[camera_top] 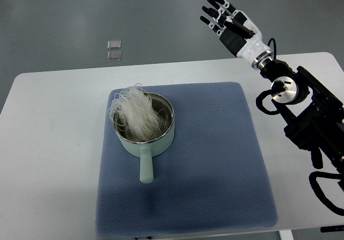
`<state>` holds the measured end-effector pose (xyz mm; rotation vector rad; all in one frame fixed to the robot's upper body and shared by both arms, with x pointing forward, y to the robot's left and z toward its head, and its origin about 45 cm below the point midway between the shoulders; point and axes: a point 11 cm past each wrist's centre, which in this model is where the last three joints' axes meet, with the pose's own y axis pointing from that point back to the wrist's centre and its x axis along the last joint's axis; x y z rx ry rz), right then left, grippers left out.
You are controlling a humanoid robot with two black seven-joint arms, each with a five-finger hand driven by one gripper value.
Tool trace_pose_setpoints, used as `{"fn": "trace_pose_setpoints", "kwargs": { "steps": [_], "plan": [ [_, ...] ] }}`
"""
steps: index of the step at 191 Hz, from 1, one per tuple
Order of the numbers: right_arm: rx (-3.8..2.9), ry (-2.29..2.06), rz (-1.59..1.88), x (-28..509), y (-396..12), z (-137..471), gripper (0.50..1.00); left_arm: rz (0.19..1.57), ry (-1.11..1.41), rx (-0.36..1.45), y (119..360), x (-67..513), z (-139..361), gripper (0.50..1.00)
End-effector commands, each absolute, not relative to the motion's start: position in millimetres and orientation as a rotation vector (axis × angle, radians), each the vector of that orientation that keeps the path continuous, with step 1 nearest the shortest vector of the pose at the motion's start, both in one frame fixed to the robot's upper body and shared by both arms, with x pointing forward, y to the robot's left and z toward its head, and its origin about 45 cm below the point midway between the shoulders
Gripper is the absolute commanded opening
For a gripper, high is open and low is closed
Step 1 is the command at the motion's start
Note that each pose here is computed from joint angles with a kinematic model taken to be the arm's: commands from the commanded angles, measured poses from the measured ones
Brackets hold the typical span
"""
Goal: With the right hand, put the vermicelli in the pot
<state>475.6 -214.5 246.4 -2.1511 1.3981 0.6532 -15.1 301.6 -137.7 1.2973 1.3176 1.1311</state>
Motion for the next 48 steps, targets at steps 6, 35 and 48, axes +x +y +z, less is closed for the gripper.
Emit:
{"fn": "trace_pose_setpoints", "kwargs": {
  "steps": [6, 35, 48],
  "plan": [
    [-2.027, 1.486, 0.749, 467, -236, 212, 0.928, 1.130, 1.319, 1.295, 301, -15, -138, 1.000],
    [-1.951, 1.558, 0.813, 464, -253, 190, 0.928, 1.126, 1.320, 1.292, 299, -15, -138, 1.000],
    [-1.938, 1.569, 0.823, 464, -256, 187, 0.928, 1.126, 1.320, 1.292, 299, -15, -138, 1.000]
  ]
}}
